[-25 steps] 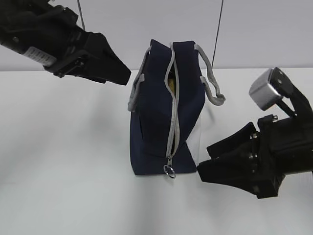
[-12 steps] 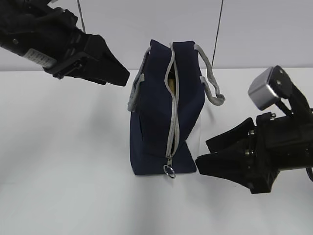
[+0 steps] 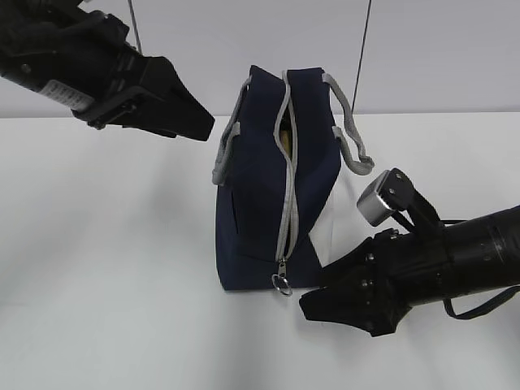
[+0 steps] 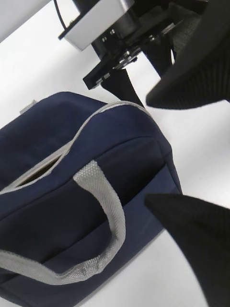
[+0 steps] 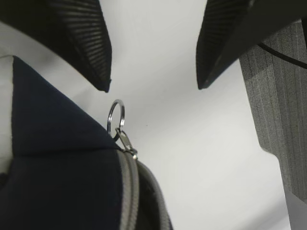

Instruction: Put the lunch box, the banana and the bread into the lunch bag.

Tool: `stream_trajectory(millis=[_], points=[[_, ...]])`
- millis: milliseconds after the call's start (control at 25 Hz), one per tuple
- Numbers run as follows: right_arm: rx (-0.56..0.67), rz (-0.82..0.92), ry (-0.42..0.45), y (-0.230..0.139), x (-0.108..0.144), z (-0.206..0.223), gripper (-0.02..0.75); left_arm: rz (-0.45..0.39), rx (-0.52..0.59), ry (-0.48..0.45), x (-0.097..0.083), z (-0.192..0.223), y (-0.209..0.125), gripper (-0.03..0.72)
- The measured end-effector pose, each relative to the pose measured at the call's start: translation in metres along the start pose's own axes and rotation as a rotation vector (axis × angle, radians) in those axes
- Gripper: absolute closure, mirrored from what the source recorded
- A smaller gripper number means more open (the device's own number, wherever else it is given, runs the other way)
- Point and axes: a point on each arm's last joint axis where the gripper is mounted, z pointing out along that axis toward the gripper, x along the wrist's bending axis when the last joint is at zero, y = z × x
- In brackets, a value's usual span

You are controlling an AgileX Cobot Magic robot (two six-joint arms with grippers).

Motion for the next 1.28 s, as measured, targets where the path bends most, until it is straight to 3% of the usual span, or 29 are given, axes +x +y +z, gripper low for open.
stream_trajectory(millis=[360,840,1080,1280], points=[[0.039,-0.065,0.059,-0.006,-0.005,0.028,0.321,0.008,0.0,0.001,0.0,0.0,0.0,0.293],[0.022,-0.076,0.026,-0.007,-0.023,0.044,0.323,0.016,0.006,0.007,0.001,0.0,-0.001,0.293],[0.012,-0.083,0.018,-0.006,-0.024,0.044,0.408,0.019,0.008,0.01,0.001,0.0,-0.001,0.296],[0.013,-0.088,0.023,-0.006,-0.024,0.045,0.419,0.025,0.011,0.015,0.001,0.0,-0.001,0.296]])
